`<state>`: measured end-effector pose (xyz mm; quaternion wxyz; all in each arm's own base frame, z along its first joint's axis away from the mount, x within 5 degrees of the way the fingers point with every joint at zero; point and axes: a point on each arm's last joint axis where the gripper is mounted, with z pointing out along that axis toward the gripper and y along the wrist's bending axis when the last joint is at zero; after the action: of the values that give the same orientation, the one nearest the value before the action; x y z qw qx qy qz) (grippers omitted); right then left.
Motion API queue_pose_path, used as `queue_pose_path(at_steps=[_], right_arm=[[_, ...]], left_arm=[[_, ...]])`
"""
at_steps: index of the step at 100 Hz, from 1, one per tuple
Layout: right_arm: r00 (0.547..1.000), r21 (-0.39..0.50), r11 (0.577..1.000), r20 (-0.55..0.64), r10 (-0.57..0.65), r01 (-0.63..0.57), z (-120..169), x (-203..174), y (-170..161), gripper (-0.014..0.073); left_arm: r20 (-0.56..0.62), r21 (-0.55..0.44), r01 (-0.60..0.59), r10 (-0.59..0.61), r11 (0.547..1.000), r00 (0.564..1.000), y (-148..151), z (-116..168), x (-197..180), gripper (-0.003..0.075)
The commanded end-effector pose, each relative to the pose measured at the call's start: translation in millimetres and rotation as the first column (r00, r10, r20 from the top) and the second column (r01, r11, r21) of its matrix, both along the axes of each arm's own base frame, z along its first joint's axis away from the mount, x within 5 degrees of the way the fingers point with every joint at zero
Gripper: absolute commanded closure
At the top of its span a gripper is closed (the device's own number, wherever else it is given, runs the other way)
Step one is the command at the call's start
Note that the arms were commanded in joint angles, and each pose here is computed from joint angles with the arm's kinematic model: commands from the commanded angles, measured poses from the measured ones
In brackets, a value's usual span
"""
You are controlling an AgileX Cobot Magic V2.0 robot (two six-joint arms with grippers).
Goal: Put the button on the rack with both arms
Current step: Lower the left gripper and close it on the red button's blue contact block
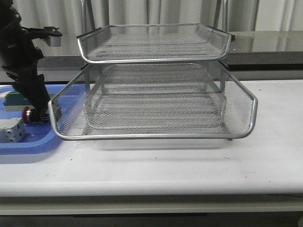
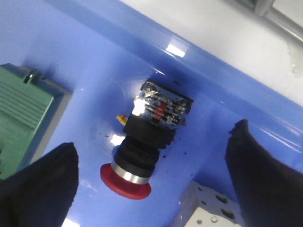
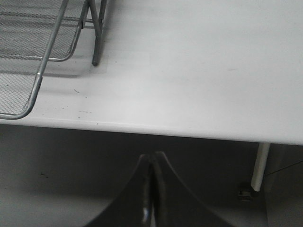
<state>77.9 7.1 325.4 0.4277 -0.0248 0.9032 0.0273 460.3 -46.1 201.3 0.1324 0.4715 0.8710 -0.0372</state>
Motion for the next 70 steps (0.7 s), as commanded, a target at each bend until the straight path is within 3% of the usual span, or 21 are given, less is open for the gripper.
queue_pose_path(at_steps=[1,70], right_arm=[[0.996,-0.008,1.000,0.093,-0.008,0.009,15.0,2.7,-1.3,0.0663],[0.996,-0.008,1.000,0.093,-0.008,0.009,15.0,2.7,-1.3,0.0663]], left_arm=[[0.094,-0.016,0.006,-0.004,1.000,0.996,-3.3,32.0,-0.1,0.0125],[0.139,0.003,0.047,-0.047,0.999,0.989,-3.1,26.2,6.0,0.0125]])
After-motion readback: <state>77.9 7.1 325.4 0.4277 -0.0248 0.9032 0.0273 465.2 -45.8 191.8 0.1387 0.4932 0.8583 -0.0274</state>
